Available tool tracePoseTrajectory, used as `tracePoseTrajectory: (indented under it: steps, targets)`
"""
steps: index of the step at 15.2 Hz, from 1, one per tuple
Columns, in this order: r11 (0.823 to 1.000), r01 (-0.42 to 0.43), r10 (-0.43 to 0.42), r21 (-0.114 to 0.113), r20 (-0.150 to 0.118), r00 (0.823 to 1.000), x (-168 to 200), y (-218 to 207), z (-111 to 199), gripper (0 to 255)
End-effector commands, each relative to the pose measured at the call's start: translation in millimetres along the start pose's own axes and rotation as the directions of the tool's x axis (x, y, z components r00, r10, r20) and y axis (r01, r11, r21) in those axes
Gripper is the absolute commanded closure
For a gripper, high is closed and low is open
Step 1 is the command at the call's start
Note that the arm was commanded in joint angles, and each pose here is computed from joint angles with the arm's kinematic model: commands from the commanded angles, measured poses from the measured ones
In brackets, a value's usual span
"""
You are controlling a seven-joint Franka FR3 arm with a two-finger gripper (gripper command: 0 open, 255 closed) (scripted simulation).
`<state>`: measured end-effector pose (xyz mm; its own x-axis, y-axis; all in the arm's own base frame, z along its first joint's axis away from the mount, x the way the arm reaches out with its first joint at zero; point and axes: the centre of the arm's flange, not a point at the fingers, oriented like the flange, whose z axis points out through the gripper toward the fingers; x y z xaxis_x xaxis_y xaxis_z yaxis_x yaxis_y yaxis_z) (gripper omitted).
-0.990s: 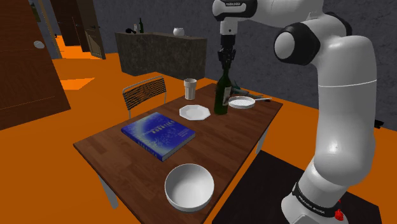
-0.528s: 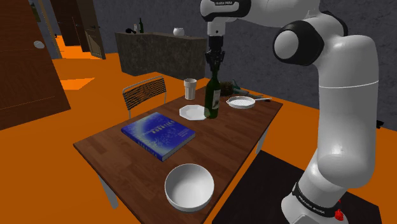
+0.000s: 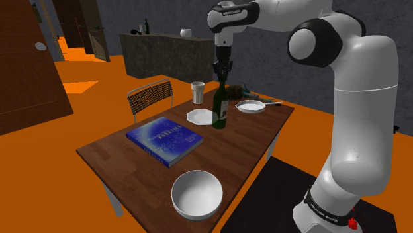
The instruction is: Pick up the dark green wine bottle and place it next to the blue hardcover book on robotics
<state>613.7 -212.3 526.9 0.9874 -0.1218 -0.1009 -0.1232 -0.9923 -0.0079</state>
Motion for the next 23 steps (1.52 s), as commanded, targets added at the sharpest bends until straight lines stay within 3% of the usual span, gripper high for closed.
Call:
tracePoseTrajectory:
  steps: [1,8,16,17,22,23]
  targets:
    - [1.000,0.000,0.000,0.000,-0.001,1.000,2,0,11,255]
    - [1.000,0.000,0.000,0.000,-0.001,1.000,6,0,48,255]
    - [1.000,0.000,0.000,0.000,-0.001,1.000,6,0,48,255]
    - [1.000,0.000,0.000,0.000,-0.001,1.000,6,0,48,0]
    - [1.000,0.000,0.000,0.000,-0.001,1.000,6,0,48,0]
    - [1.000,0.000,0.000,0.000,-0.001,1.000,6,0,35,0]
